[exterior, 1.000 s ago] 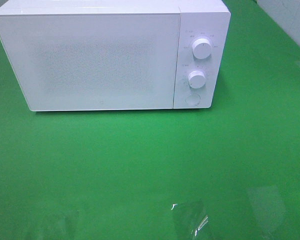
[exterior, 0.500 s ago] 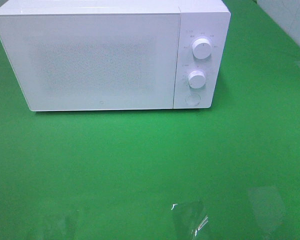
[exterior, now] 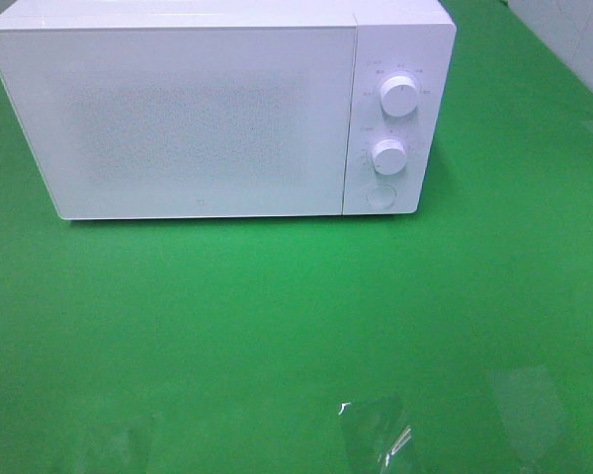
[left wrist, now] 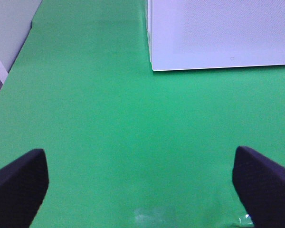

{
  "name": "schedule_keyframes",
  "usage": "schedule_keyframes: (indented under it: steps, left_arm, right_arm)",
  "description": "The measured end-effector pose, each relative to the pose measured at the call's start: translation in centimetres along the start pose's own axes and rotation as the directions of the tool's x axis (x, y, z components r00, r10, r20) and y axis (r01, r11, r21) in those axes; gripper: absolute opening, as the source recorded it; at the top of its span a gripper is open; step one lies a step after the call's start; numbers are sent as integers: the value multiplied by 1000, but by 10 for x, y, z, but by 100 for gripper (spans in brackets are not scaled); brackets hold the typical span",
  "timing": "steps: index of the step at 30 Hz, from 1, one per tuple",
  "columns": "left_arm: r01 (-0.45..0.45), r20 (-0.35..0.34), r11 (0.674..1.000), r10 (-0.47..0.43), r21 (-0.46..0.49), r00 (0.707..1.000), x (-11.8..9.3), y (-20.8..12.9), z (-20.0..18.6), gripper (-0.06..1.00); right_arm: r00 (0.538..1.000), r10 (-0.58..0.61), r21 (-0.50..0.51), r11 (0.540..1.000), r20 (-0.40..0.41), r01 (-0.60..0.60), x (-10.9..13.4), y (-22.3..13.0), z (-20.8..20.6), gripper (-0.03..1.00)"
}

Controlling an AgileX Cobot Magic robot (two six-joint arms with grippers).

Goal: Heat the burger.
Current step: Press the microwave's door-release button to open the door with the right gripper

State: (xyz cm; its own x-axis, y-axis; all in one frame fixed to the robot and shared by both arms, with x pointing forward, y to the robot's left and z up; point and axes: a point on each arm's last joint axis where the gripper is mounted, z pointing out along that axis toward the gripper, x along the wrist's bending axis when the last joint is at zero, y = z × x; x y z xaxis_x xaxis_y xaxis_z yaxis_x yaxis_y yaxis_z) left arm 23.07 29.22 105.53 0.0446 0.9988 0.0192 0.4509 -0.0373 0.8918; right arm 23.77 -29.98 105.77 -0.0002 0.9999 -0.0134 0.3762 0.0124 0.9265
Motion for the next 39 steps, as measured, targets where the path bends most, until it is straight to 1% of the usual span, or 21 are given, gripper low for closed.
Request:
schedule_keyframes:
  steps: [14,15,16,17,18,19,20,22,26,27,28,29,31,39]
  left_arm:
    - [0,0,1000,0,0,1000,0,0,0,97]
    - [0,0,1000,0,0,1000,0,0,0,97]
    - [0,0,1000,0,0,1000,0,0,0,97]
    - [0,0,1000,0,0,1000,0,0,0,97]
    - [0,0,1000,0,0,1000,0,0,0,97]
    - [0,0,1000,0,0,1000,0,0,0,97]
    - [0,0,1000,0,0,1000,0,0,0,97]
    - [0,0,1000,0,0,1000,0,0,0,97]
    - [0,0,1000,0,0,1000,0,0,0,97]
    - [0,0,1000,0,0,1000,0,0,0,97]
    - [0,0,1000,0,0,1000,0,0,0,97]
    - [0,0,1000,0,0,1000,0,0,0,97]
    - [0,0,1000,0,0,1000,0,0,0,97]
    - [0,0,1000,0,0,1000,0,0,0,97]
  right_arm:
    - [1000,0,0,1000,0,0,0,0,0,64]
    - [1000,0,0,1000,0,0,0,0,0,65]
    - [1000,0,0,1000,0,0,0,0,0,69]
    - [1000,0,0,1000,0,0,0,0,0,69]
    - [1000,0,0,1000,0,0,0,0,0,74]
    - [1000,0,0,1000,0,0,0,0,0,74]
    - [1000,0,0,1000,0,0,0,0,0,78]
    - [1000,0,0,1000,0,0,0,0,0,80]
    - [1000,0,-17,1000,0,0,0,2,-1,80]
    - [1000,0,-49,999,0,0,0,6,-4,80]
    - [1000,0,-49,999,0,0,0,6,-4,80]
    - [1000,0,-78,997,0,0,0,11,-5,80]
    - [1000,1,-89,996,-1,-1,0,14,-4,80]
    - [1000,0,-79,997,-3,0,0,33,17,76]
